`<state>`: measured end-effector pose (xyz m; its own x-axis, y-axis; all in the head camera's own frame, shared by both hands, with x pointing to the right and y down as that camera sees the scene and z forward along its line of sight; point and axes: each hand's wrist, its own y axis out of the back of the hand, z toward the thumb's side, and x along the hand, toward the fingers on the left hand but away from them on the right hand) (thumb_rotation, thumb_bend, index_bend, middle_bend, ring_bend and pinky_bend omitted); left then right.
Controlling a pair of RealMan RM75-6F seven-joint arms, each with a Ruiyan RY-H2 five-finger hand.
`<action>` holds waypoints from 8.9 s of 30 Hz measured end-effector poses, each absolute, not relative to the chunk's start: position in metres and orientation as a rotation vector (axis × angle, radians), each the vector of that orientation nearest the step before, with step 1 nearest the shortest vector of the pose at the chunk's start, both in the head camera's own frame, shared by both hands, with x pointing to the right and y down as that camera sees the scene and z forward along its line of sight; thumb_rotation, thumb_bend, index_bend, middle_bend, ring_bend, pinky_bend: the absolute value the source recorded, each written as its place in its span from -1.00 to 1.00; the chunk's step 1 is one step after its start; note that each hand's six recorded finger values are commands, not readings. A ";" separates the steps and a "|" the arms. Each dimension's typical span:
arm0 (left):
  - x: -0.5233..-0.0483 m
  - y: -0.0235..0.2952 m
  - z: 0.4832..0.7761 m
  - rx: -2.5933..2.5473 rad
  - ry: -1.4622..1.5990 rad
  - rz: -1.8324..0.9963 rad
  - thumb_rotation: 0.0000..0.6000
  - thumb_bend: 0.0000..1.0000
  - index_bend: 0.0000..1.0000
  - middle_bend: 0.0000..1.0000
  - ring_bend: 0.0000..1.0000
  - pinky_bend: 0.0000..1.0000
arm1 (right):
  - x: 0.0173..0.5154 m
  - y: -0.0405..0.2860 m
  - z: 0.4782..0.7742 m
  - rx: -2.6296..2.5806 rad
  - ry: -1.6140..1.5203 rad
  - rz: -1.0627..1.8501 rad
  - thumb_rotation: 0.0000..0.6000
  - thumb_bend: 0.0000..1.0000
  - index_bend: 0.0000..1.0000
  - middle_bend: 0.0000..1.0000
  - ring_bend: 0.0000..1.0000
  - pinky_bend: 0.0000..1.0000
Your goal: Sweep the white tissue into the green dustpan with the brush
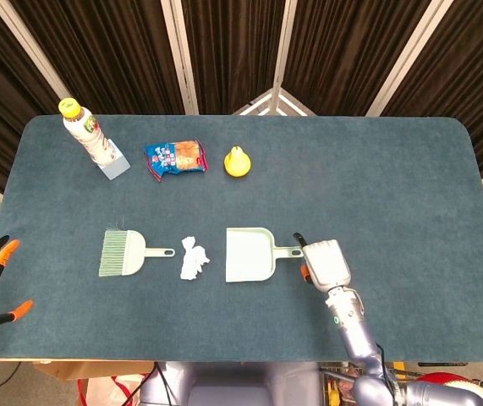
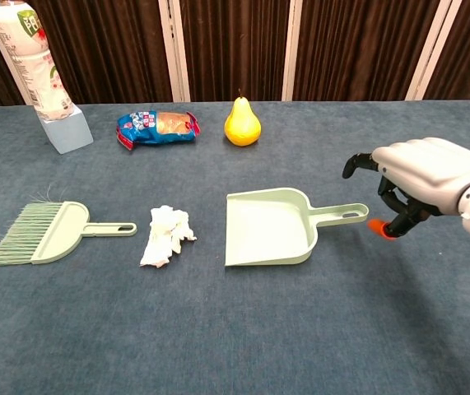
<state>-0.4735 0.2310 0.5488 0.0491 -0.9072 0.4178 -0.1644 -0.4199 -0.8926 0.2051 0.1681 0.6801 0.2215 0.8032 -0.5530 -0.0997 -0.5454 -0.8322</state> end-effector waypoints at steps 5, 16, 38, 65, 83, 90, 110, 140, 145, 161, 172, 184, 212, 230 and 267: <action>-0.474 0.231 0.549 -1.667 1.095 -1.431 1.00 -1.00 -1.00 -1.00 -1.00 -1.00 | 0.204 0.169 0.691 -1.697 -0.670 1.466 1.00 -0.28 -0.41 0.67 0.73 0.69; -0.472 0.230 0.550 -1.675 1.092 -1.426 1.00 -1.00 -1.00 -1.00 -1.00 -1.00 | 0.200 0.170 0.702 -1.700 -0.675 1.478 1.00 -0.28 -0.33 0.67 0.73 0.69; -0.470 0.230 0.550 -1.679 1.094 -1.415 1.00 -1.00 -1.00 -1.00 -1.00 -1.00 | 0.178 0.169 0.713 -1.711 -0.676 1.438 1.00 -0.09 0.05 0.67 0.73 0.69; -0.418 0.140 0.577 -1.651 0.988 -1.471 1.00 -0.93 -0.73 -0.51 -0.47 -0.26 | 0.173 0.166 0.702 -1.636 -0.615 1.376 1.00 -0.07 0.08 0.67 0.73 0.69; -0.341 0.100 0.634 -1.652 0.913 -1.478 1.00 -0.46 -0.24 0.78 0.76 0.89 | 0.177 0.157 0.703 -1.589 -0.636 1.393 1.00 -0.07 0.09 0.67 0.73 0.69; -0.311 0.103 0.659 -1.725 0.896 -1.523 1.00 -0.39 -0.13 0.98 0.93 1.00 | 0.176 0.156 0.702 -1.583 -0.631 1.391 1.00 -0.06 0.09 0.67 0.73 0.69; -0.266 0.126 0.709 -1.862 0.838 -1.668 1.00 -0.24 -0.15 1.00 0.96 1.00 | 0.181 0.157 0.703 -1.579 -0.625 1.408 1.00 -0.05 0.09 0.67 0.73 0.69; -0.251 0.144 0.740 -1.901 0.795 -1.752 1.00 0.07 0.17 1.00 0.99 1.00 | 0.184 0.159 0.707 -1.585 -0.616 1.418 1.00 -0.04 0.09 0.68 0.73 0.69; -0.251 0.142 0.739 -1.910 0.831 -1.743 1.00 0.21 0.44 1.00 1.00 1.00 | 0.183 0.159 0.707 -1.583 -0.616 1.417 1.00 -0.04 0.09 0.69 0.73 0.69; -0.220 0.128 0.691 -2.089 1.053 -1.499 1.00 0.32 0.56 1.00 1.00 1.00 | 0.182 0.166 0.700 -1.548 -0.556 1.418 1.00 -0.04 0.09 0.69 0.73 0.69; -0.192 0.129 0.665 -2.237 1.172 -1.338 1.00 0.33 0.56 1.00 1.00 1.00 | 0.170 0.178 0.692 -1.534 -0.512 1.393 1.00 -0.03 0.09 0.69 0.73 0.69; -0.165 0.135 0.657 -2.352 1.210 -1.283 1.00 0.33 0.56 1.00 1.00 1.00 | 0.165 0.178 0.691 -1.523 -0.525 1.396 1.00 -0.02 0.09 0.69 0.73 0.69; -0.067 0.131 0.646 -2.579 1.329 -0.990 1.00 0.27 0.57 1.00 1.00 1.00 | 0.168 0.173 0.691 -1.518 -0.545 1.411 1.00 -0.01 0.09 0.69 0.73 0.69; -0.091 0.115 0.608 -2.669 1.451 -0.621 1.00 0.25 0.56 1.00 1.00 1.00 | 0.174 0.176 0.694 -1.518 -0.540 1.426 1.00 -0.01 0.09 0.69 0.73 0.69; -0.122 0.130 0.653 -2.480 1.283 -0.942 1.00 0.22 0.57 1.00 1.00 1.00 | 0.177 0.177 0.694 -1.510 -0.527 1.429 1.00 -0.01 0.09 0.69 0.73 0.69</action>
<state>-0.1222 0.1301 0.6532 0.4225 -0.7876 0.4486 -0.6639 -0.6058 -0.4383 0.1773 0.1765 0.6944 0.2217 0.8262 -0.5179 -0.2928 -0.4502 -0.8436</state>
